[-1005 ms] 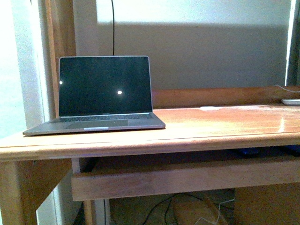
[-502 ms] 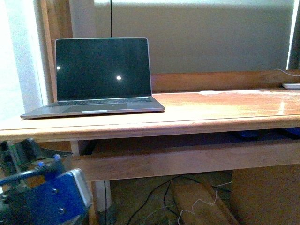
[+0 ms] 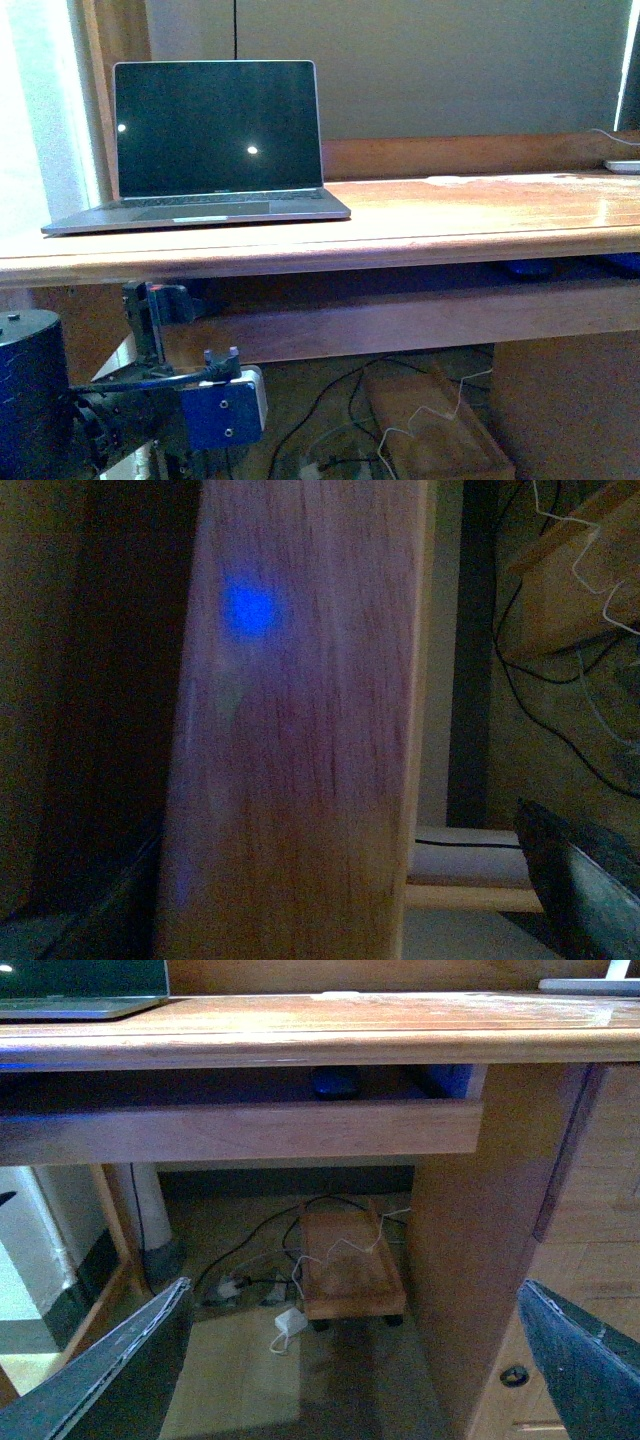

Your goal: Place mouse

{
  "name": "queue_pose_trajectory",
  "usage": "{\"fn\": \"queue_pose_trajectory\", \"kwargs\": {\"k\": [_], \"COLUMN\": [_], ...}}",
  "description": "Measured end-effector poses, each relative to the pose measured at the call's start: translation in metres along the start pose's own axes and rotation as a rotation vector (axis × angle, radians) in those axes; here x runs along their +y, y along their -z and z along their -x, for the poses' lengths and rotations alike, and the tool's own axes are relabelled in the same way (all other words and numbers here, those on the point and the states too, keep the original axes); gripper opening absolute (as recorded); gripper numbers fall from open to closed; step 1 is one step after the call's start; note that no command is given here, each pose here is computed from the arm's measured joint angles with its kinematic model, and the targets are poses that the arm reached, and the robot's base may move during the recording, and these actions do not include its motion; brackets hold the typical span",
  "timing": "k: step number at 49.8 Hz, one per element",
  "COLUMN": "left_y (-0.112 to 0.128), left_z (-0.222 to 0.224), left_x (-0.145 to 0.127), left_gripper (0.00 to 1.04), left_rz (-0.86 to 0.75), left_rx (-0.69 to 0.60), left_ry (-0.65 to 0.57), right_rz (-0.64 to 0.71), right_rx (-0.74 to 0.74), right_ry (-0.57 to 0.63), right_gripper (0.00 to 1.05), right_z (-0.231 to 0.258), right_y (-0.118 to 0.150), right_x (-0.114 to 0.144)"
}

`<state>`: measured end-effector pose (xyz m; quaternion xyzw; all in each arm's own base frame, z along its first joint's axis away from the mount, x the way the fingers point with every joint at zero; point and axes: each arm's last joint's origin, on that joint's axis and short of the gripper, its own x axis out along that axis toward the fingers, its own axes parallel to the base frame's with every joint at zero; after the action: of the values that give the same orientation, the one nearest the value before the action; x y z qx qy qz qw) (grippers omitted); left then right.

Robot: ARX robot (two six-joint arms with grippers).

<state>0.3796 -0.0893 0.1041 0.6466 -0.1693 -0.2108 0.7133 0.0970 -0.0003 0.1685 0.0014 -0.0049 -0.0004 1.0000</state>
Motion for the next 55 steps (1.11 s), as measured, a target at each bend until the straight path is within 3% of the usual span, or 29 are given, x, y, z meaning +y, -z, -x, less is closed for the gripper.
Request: {"fn": "queue_pose_trajectory", "kwargs": {"k": [8,15,22,26,44,55], "left_y": [0.013,0.013,0.002,-0.008,-0.043,-0.062], "left_z": [-0.009,-0.007,0.007,0.022,0.074,0.098], "left_x": [-0.001,0.002,0.017,0.033,0.069,0.095], "left_gripper": [0.97,0.97,0.98,0.98,0.97,0.97], "left_rz": [-0.037,0.02,0.259,0.472,1.051,1.394], "left_rx": [0.038,0.087,0.109,0.087,0.067,0.055], "left_ry": [0.027,0.165,0.403,0.495,0.649,0.64], "right_rz": [0.0,0.0,0.0,0.0,0.0,0.0], "right_rx": [0.0,0.0,0.0,0.0,0.0,0.0], "right_ry": [0.0,0.0,0.0,0.0,0.0,0.0], "right_gripper": [0.97,0.97,0.97,0.97,0.97,0.97], "right_z": [0.0,0.0,0.0,0.0,0.0,0.0], "right_y": [0.0,0.0,0.0,0.0,0.0,0.0], "right_x": [0.0,0.0,0.0,0.0,0.0,0.0]}}
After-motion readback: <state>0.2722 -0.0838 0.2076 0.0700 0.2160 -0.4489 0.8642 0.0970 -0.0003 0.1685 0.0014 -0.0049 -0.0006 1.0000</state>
